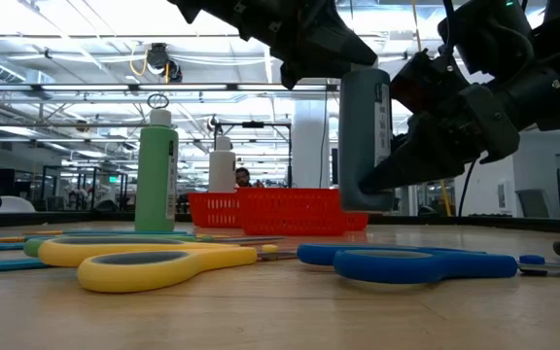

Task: Pick & Place Paint Supplies
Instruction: Put the black paint bottle into the top left red bin

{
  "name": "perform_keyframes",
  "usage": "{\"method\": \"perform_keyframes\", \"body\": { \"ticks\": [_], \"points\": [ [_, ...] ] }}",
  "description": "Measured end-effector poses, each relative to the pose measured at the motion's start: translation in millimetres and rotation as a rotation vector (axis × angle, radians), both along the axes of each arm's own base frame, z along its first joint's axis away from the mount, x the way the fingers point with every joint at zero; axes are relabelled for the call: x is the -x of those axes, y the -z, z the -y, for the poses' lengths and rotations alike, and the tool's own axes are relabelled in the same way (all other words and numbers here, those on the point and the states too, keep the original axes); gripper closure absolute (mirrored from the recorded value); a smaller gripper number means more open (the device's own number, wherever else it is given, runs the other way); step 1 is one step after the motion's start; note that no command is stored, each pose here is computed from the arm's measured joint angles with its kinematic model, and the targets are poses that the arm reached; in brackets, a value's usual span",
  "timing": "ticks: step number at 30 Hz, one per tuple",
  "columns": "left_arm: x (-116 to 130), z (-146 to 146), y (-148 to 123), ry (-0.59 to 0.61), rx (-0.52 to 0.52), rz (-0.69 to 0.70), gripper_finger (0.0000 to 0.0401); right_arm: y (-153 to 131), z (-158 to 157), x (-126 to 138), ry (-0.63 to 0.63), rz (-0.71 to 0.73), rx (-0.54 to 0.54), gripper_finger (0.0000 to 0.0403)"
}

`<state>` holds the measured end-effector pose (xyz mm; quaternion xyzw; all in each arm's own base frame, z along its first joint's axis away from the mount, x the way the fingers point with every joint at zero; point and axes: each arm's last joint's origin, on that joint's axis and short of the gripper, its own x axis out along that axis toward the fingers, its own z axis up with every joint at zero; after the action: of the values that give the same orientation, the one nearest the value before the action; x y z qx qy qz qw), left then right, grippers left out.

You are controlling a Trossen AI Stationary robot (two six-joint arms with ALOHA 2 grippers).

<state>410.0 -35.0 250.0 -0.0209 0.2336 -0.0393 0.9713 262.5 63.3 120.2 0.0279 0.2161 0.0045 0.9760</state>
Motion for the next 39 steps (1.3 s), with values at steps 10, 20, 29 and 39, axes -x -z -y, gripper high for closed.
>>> {"method": "perform_keyframes", "body": {
  "ticks": [10, 20, 29, 39],
  "points": [
    [36, -5, -57, -0.049, -0.095, 0.079, 0.0282, -7, 0, -3, 0.017, 0.055, -0.006, 0.0161],
    [90, -22, -122, -0.322, -0.274, 0.199, 0.0282, 1, -3, 1, -0.02, -0.013, -0.008, 0.0117],
    [100, -73, -106, -0.563, -0.251, 0.165, 0.0282, 1, -3, 1, -0.021, -0.005, -0.012, 0.0121],
    [112, -132, -47, -0.721, -0.141, 0.245, 0.0282, -1, -3, 0, -0.017, 0.009, -0.014, 0.0117]
  ]
}}
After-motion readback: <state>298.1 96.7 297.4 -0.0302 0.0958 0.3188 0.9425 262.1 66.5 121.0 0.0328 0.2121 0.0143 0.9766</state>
